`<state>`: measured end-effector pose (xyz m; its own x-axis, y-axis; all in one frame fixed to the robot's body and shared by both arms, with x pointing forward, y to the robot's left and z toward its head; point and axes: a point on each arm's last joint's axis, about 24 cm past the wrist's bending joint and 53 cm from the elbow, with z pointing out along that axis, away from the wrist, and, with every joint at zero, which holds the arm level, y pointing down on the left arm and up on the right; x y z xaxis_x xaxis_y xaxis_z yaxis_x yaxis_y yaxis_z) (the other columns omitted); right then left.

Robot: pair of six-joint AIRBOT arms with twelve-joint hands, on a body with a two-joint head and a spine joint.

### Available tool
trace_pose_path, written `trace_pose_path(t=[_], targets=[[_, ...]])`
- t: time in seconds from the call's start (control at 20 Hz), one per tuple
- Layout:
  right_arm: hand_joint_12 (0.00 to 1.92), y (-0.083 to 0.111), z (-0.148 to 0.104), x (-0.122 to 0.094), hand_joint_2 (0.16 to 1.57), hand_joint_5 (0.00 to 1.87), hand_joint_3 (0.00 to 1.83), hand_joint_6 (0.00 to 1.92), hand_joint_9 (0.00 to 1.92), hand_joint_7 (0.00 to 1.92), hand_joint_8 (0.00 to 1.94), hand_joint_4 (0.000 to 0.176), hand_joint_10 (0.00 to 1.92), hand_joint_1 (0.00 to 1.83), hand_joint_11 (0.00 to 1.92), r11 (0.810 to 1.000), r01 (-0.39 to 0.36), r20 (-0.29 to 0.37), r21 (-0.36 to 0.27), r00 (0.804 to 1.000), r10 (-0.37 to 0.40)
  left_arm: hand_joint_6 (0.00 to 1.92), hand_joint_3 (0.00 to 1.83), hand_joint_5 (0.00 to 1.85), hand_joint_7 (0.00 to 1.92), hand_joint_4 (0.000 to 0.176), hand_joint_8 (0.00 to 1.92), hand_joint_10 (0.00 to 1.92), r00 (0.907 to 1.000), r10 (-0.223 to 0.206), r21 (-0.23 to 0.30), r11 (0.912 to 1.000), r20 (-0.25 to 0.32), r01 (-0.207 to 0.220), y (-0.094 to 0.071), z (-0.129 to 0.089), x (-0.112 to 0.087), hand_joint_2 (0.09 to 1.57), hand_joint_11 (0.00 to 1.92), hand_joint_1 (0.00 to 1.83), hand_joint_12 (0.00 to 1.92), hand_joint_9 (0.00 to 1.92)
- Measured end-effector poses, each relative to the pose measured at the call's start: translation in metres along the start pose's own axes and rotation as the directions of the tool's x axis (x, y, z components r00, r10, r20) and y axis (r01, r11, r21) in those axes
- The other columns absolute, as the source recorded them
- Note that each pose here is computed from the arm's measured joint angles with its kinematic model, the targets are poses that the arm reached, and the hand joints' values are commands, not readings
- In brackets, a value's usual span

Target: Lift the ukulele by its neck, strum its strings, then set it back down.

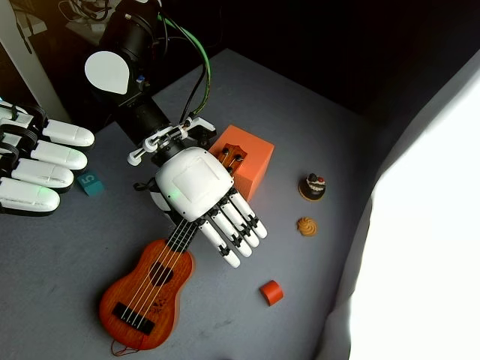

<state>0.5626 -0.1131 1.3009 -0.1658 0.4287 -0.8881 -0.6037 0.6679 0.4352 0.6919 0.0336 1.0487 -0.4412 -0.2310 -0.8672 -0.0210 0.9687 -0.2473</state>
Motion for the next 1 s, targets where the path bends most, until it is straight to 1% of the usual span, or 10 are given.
trace_pose_path(t=[0.1,0.15,0.2,0.25,0.3,0.35,0.5,0.65,0.75,1.0], targets=[[0.29,0.000,0.000,0.000,1.32,0.10,0.00,0.00,0.09,0.11,0.00,0.000,0.00,0.03,0.00,1.000,0.000,0.000,0.000,1.000,0.000,0.01,0.00,0.09,0.21,0.016,0.01,0.03,1.0000,0.005,0.002,1.0000,0.003,-0.005,0.000,0.000,0.000,1.08,0.00,0.85,0.58,0.23],[0.29,0.000,0.000,0.000,1.32,0.10,0.00,0.00,0.11,0.11,0.00,0.000,0.01,0.06,0.00,1.000,0.000,0.000,0.000,1.000,0.000,0.07,0.00,0.33,0.42,0.017,0.10,0.19,1.0000,0.005,0.002,1.0000,0.003,-0.005,0.000,0.000,0.000,1.06,0.04,0.89,0.99,0.44],[0.32,0.000,0.000,0.000,1.31,0.10,0.00,0.00,0.11,0.12,0.00,0.000,0.01,0.07,0.00,1.000,0.000,0.000,0.000,1.000,0.000,0.32,0.00,0.38,0.41,0.006,0.47,0.63,1.0000,0.005,0.003,1.0000,0.002,-0.005,0.000,0.000,0.000,1.06,0.09,0.89,1.24,0.42],[0.33,0.000,0.000,0.000,1.32,0.10,0.00,0.00,0.11,0.12,0.00,0.000,0.01,0.05,0.00,1.000,0.000,0.000,0.000,1.000,0.000,1.05,0.00,0.27,0.31,0.000,1.12,1.23,1.0000,0.004,0.003,1.0000,0.001,-0.004,0.000,0.000,0.001,1.06,0.16,0.90,1.52,0.33],[0.33,0.000,0.000,0.000,1.32,0.10,0.00,0.00,0.10,0.11,0.00,0.000,0.00,0.05,0.00,1.000,0.000,0.000,0.000,1.000,0.000,1.50,0.00,0.21,0.25,0.000,1.53,1.62,1.0000,0.004,0.003,1.0000,0.000,-0.004,0.000,0.000,0.001,1.06,0.16,0.94,1.77,0.26],[0.32,0.000,0.000,0.000,1.32,0.11,0.00,0.01,0.11,0.13,0.01,0.000,0.01,0.06,0.00,1.000,0.000,0.000,0.000,1.000,0.000,1.84,0.00,0.25,0.31,0.000,1.84,1.86,1.0000,0.004,0.004,1.0000,0.000,-0.004,0.000,0.000,0.001,1.05,0.31,0.99,1.89,0.35],[0.36,0.000,0.000,0.000,1.31,0.12,0.00,0.01,0.12,0.13,0.00,0.000,0.01,0.07,0.00,1.000,0.000,0.000,0.000,1.000,0.000,1.92,0.00,0.62,0.77,0.000,1.92,1.92,1.0000,0.004,0.006,1.0000,-0.001,-0.004,-0.001,0.000,0.001,1.05,0.73,1.02,1.92,0.79],[0.32,0.000,0.000,0.000,1.32,0.10,0.00,0.01,0.10,0.12,0.00,0.000,0.00,0.05,0.00,1.000,0.000,0.000,0.000,1.000,0.000,1.84,0.01,0.94,1.28,0.000,1.92,1.92,1.0000,0.003,0.013,0.9999,-0.005,-0.003,-0.003,-0.001,0.003,1.07,1.45,1.17,1.92,1.40],[0.27,0.000,0.000,0.000,1.32,0.10,0.00,0.01,0.10,0.12,0.00,0.000,0.00,0.06,0.00,1.000,0.000,0.000,0.000,1.000,0.000,1.90,0.03,1.23,1.49,0.000,1.92,1.92,0.9999,0.001,0.019,0.9998,-0.010,-0.001,-0.004,-0.001,0.004,1.14,1.61,1.29,1.92,1.59],[0.23,0.000,0.000,0.000,1.32,0.10,0.00,0.01,0.09,0.11,0.00,0.000,0.00,0.03,0.00,1.000,0.001,0.000,0.000,1.000,-0.001,1.92,0.01,1.40,1.55,0.000,1.92,1.92,0.9991,-0.027,0.023,0.9994,-0.033,0.028,-0.010,-0.005,0.006,1.16,1.68,1.50,1.92,1.65]])
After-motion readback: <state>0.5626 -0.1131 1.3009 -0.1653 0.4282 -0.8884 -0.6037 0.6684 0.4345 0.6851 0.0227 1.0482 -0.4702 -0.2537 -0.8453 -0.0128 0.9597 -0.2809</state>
